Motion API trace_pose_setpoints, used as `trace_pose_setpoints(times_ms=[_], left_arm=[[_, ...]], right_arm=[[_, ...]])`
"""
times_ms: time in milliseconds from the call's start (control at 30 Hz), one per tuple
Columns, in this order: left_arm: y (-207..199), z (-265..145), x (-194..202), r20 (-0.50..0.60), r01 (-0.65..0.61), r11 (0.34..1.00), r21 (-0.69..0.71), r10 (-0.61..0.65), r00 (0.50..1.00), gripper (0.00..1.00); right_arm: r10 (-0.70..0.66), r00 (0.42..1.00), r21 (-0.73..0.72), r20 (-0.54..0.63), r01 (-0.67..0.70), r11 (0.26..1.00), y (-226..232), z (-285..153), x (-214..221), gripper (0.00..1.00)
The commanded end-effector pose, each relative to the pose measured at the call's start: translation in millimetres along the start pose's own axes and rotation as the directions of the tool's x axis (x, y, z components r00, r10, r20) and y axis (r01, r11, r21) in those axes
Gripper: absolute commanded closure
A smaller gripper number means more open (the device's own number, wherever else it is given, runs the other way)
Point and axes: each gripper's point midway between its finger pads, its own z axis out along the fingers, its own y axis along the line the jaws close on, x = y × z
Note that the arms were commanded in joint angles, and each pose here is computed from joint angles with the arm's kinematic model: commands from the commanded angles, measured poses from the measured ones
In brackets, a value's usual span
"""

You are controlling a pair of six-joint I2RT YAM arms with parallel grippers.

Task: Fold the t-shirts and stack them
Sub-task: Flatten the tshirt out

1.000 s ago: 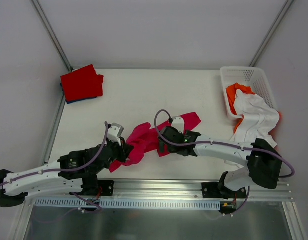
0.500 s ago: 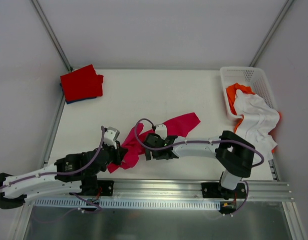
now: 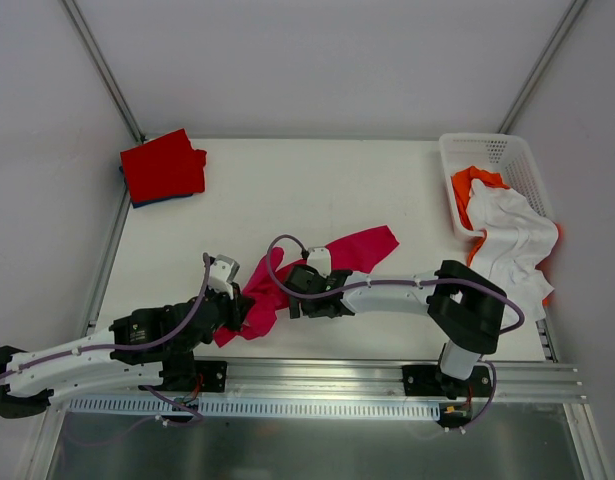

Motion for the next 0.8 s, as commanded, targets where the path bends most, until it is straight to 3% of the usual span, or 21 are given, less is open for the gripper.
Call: trace_pose_setpoints(times_ms=[0,100,333,567,633,733,767], left_arm=[[2.4,0.9,-5.5,0.023,0.003,1.000,-0.020,-0.003,1.000,1.00],[3.6,1.0,-5.1,0.027,0.007,1.000,-0.023,-0.006,1.000,1.00],[3.6,1.0,-5.1,0.027,0.008,1.000,-0.023,-0.008,1.000,1.00],[3.3,1.0,-4.5,0.025,0.008,1.000,-0.021,-0.008,1.000,1.00],[3.5,1.0,-4.6,0.026,0.010,1.000,-0.022,-0.009,1.000,1.00],[3.5,1.4,-3.7,0.023,0.008,1.000,-0.022,-0.007,1.000,1.00],[3.5,1.2,-3.9,0.024,0.009,1.000,-0.021,-0.008,1.000,1.00]], right_arm=[[0.028,1.000,-0.022,0.011,-0.028,0.999,7.2,-5.5,-2.3,0.15],[0.029,0.999,-0.021,0.030,-0.029,0.999,3.6,-11.3,-5.2,0.21],[0.025,0.999,-0.023,0.021,-0.024,0.999,3.6,-9.9,-1.3,0.54],[0.020,1.000,-0.017,0.021,-0.019,1.000,2.5,-10.9,-0.7,0.63],[0.019,1.000,-0.015,0.022,-0.019,1.000,2.0,-10.9,-0.7,0.82],[0.015,1.000,-0.008,0.015,-0.014,1.000,0.9,-8.6,1.6,0.99],[0.012,1.000,-0.006,0.012,-0.012,1.000,0.4,-8.0,2.6,0.99]])
